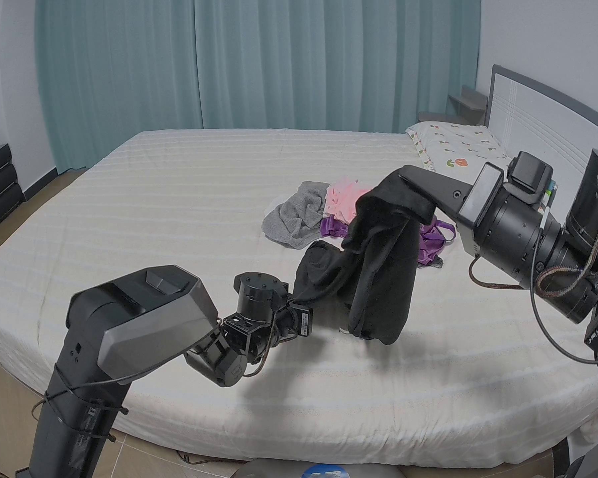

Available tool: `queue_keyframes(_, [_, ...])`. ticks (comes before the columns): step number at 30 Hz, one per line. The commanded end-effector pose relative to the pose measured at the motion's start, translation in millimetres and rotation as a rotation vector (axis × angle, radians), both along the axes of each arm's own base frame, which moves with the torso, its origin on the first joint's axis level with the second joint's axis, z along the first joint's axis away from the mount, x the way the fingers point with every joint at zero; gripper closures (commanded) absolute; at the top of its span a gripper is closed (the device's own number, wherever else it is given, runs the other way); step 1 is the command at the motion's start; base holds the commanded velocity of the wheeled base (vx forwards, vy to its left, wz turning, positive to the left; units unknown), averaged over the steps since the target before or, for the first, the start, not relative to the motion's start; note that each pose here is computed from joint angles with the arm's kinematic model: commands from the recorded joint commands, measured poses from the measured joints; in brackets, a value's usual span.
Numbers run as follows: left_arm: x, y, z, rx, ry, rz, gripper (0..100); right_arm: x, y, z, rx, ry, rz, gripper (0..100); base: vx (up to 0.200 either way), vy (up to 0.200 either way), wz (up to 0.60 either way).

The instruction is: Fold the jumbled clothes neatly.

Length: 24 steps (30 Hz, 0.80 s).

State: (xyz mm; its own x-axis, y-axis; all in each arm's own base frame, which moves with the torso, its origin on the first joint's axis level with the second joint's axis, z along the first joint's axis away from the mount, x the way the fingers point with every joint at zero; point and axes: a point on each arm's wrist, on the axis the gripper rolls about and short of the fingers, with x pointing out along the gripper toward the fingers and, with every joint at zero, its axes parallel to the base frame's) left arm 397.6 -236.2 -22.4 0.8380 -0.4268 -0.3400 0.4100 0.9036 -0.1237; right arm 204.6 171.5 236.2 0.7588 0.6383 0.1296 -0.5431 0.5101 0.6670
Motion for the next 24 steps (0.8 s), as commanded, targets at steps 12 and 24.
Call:
queue_keyframes(12, [-63,81,181,-0.276,-0.219,0.217,100,90,-45,-6,0.016,-0.014,-0.365,100,0.000,0.000,0.00])
queue_keyframes(24, [-88,97,213,-0.309,-0.279,0.239,100,88,-52,-1,-0.008,-0.043,-0.404,100,0.000,0.000,0.00])
